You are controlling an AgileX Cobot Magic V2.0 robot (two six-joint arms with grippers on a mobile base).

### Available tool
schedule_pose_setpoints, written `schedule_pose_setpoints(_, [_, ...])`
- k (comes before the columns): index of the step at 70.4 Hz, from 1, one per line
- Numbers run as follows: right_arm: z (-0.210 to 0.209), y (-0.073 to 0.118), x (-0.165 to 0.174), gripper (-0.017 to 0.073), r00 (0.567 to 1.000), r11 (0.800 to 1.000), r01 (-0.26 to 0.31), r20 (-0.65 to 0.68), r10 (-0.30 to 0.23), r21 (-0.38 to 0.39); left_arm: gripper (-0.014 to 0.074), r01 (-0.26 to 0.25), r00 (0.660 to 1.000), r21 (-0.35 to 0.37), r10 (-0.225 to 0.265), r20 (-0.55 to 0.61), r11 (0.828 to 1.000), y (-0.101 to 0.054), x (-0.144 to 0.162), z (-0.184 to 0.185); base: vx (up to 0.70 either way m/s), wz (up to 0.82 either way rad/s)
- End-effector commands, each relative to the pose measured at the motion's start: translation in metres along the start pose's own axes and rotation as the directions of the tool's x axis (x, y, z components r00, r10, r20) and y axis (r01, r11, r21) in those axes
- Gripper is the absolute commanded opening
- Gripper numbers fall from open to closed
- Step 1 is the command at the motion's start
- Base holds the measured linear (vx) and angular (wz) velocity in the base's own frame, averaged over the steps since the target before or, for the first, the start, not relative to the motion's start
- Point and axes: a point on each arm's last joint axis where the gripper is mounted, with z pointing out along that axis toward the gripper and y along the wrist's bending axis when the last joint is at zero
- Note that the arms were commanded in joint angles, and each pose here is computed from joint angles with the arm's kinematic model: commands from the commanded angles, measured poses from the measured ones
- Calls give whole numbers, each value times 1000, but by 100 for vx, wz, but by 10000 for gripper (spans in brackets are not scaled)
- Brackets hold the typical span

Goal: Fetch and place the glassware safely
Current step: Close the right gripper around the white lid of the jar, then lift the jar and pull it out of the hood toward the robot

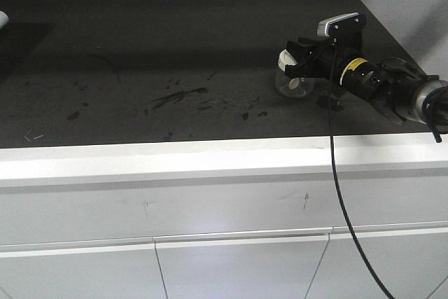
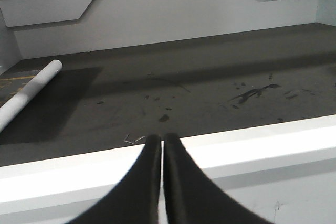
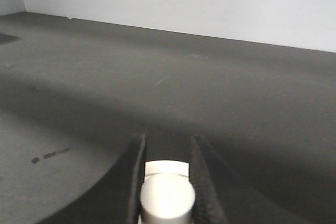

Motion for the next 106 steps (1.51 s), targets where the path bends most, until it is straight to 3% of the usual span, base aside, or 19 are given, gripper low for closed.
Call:
schedule_pose_setpoints(1, [-6,2,-40,-8,994,1000,2,110,0,-17,-7,14,997,-1,-14,81,1000,0,-14,-1,0,0])
schedule_pose_setpoints(30, [-36,18,-70,-3,992,999,-27,125,31,-33,-7,14,997,-1,-14,81,1000,0,-14,-1,0,0])
schedule_pose_setpoints(38, [-55,29,-71,-3,995,1000,-4,103,7,-30,-7,14,997,-1,-14,81,1000,0,-14,-1,0,0])
schedule_pose_setpoints(62, [-128,71,-98,-3,990,994,87,121,-79,-61,-7,14,997,-1,-14,81,1000,0,-14,-1,0,0])
schedule_pose_setpoints(76, [-167,105,-96,-3,988,989,93,137,-77,-116,-7,14,997,-1,-14,81,1000,0,-14,-1,0,0])
schedule_pose_setpoints(90, [-181,154,-88,-3,990,965,95,126,-65,-245,-7,14,997,-1,-14,81,1000,0,-14,-1,0,0])
schedule_pose_setpoints(106, [-189,203,-96,-3,983,910,132,172,-68,-394,-7,14,997,-1,-14,81,1000,0,-14,-1,0,0])
